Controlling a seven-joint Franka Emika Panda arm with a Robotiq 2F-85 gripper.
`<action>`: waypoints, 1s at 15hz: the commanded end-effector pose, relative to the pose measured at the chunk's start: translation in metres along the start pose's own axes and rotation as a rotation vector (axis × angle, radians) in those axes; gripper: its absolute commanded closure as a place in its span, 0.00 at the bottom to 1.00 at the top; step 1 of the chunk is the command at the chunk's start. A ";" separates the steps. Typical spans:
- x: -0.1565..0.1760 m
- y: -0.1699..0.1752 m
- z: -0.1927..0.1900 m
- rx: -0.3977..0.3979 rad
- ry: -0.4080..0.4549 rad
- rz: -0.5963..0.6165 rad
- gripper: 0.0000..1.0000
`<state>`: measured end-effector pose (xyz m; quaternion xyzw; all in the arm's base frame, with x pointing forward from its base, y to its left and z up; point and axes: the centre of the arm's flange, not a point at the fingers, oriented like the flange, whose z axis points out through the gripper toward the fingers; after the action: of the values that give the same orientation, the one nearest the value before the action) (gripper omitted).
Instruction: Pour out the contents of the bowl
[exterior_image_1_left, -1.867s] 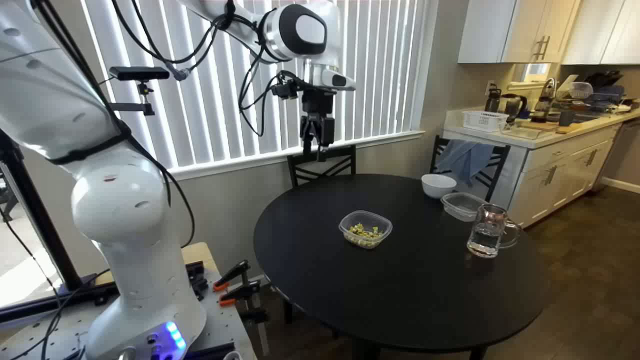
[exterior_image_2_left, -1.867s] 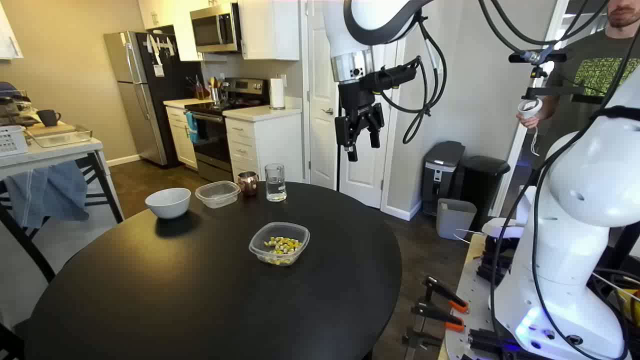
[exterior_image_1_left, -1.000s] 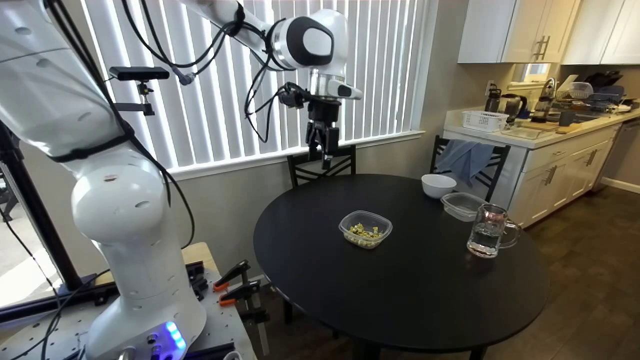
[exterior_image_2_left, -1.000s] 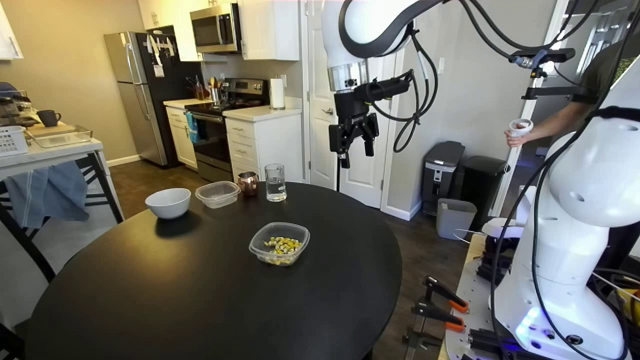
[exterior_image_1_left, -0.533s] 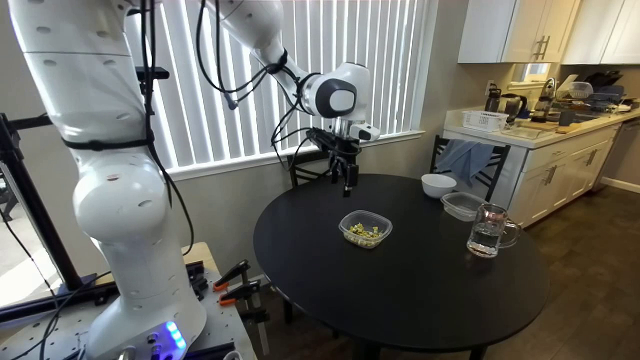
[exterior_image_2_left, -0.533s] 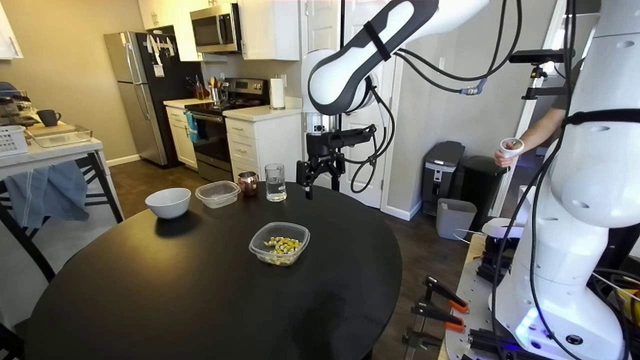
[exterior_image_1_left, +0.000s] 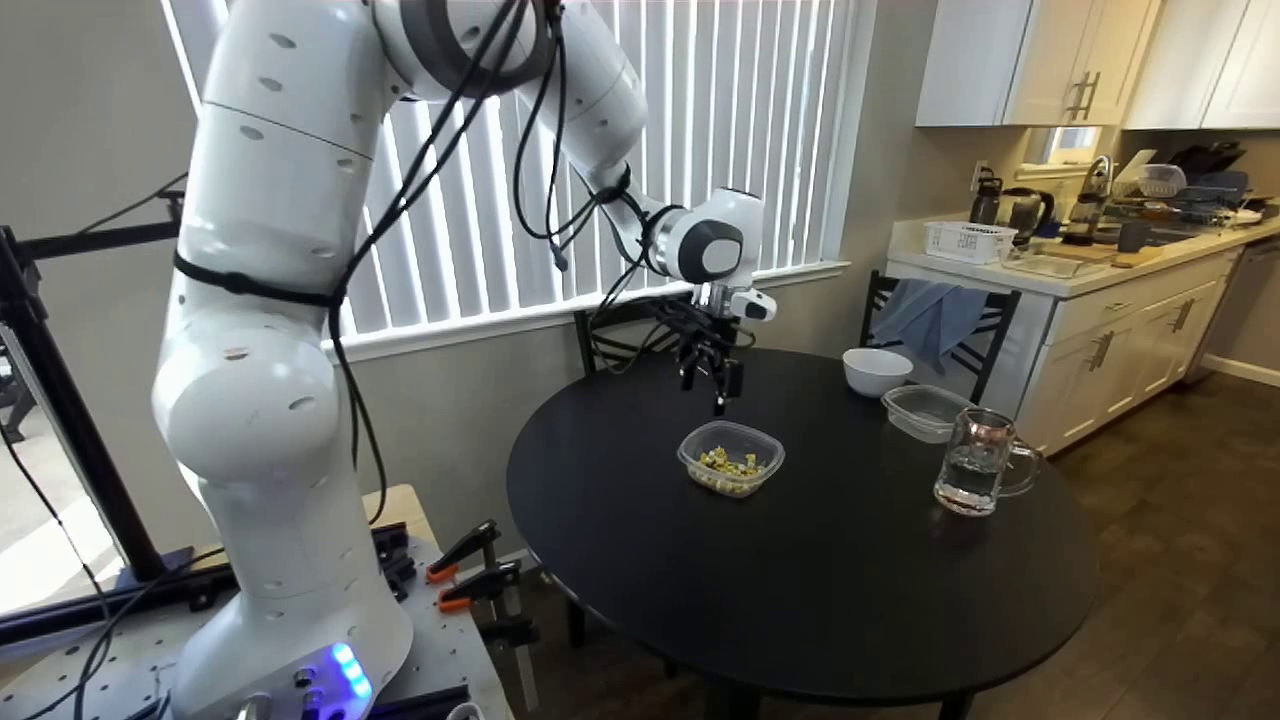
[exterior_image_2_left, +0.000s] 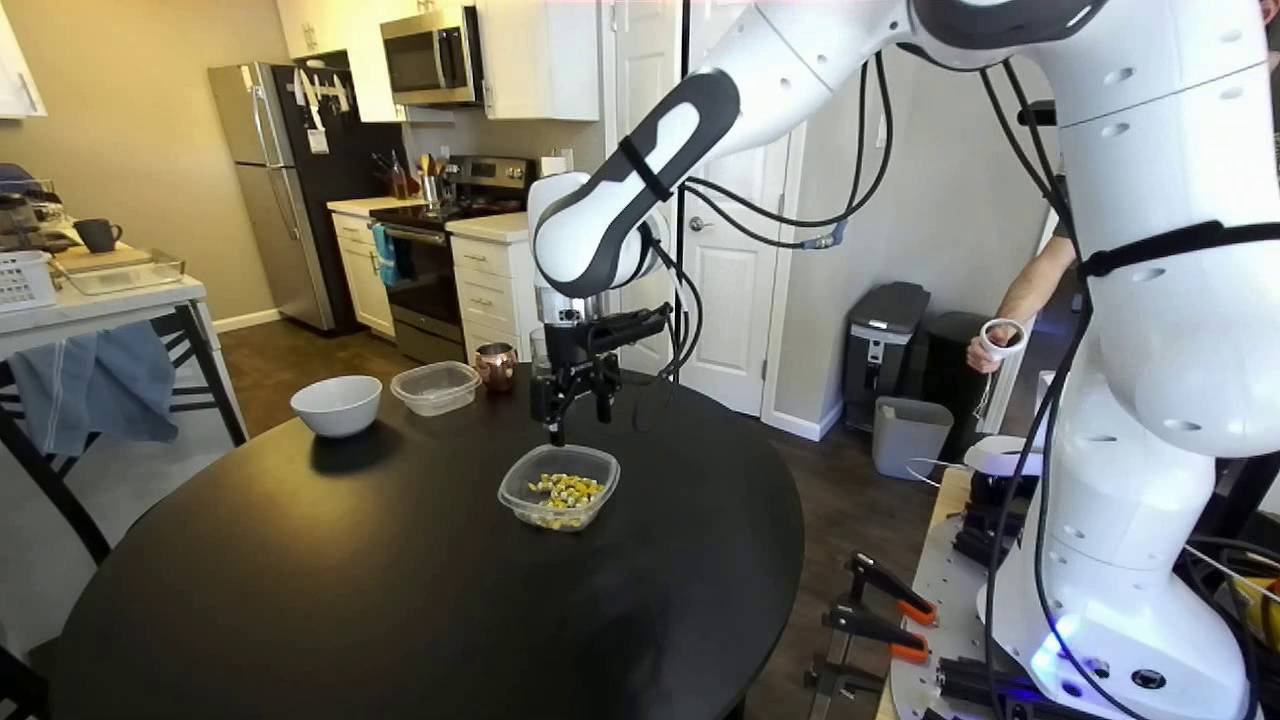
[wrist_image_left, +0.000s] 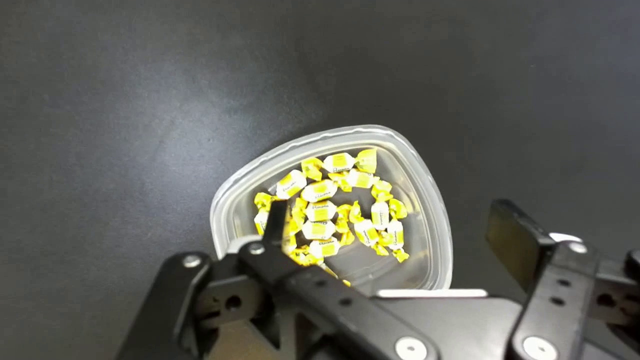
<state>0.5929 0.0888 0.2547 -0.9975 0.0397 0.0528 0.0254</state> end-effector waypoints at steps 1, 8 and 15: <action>0.028 0.000 0.042 -0.036 -0.016 -0.079 0.00; 0.031 -0.023 0.085 -0.123 0.047 -0.127 0.00; 0.032 -0.041 0.108 -0.159 0.097 -0.105 0.00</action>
<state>0.6168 0.1282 0.1574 -0.9988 -0.0231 0.0147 -0.0395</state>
